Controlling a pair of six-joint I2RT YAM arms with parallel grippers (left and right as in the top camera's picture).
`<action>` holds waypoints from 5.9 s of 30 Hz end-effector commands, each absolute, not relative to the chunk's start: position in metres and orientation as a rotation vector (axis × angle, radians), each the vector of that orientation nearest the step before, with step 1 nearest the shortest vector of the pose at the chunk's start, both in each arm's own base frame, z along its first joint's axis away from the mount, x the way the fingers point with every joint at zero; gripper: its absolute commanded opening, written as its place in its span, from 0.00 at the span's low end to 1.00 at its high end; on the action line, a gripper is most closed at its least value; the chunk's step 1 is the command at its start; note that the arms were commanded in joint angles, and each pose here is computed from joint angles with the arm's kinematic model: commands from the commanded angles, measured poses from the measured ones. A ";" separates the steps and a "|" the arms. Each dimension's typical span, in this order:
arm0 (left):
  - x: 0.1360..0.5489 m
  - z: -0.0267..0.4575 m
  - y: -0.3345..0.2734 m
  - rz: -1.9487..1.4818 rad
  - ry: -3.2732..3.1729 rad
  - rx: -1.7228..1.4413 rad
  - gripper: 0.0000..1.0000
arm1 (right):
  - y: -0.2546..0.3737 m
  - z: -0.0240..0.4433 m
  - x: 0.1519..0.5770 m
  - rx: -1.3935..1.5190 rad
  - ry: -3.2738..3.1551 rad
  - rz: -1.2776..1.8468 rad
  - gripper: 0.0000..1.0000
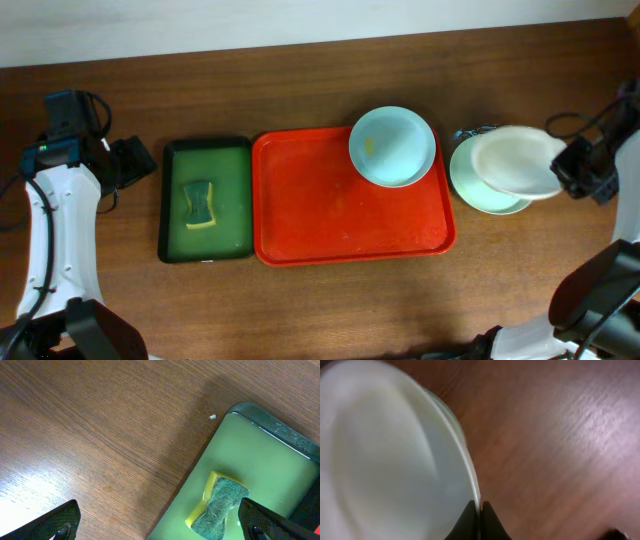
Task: Clean dirty plates on tray and stack at the side
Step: 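Carry the plate right and set it on the plate stack, then move the right gripper to the last plate's rim on the red tray, then grasp the plate rim and drag it toward the tray center, then reposition the right gripper on the plate's right rim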
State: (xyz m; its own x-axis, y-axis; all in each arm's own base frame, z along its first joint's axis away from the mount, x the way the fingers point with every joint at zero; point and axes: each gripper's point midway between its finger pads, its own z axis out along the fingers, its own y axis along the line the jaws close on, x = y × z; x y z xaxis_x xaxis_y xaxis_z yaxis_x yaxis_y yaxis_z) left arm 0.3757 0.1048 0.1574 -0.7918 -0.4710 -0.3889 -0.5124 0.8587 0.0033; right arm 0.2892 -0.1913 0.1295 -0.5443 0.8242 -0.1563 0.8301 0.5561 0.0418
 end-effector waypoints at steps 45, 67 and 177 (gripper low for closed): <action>0.377 0.164 0.106 0.140 2.630 -0.745 0.99 | 0.011 0.076 0.309 0.574 3.058 0.104 0.99; 0.377 0.164 0.106 0.140 2.630 -0.744 0.99 | 0.069 0.088 0.327 0.576 2.991 0.603 0.99; 0.377 0.164 0.107 0.141 2.629 -0.750 0.99 | 0.085 0.095 0.352 0.383 3.010 0.244 0.82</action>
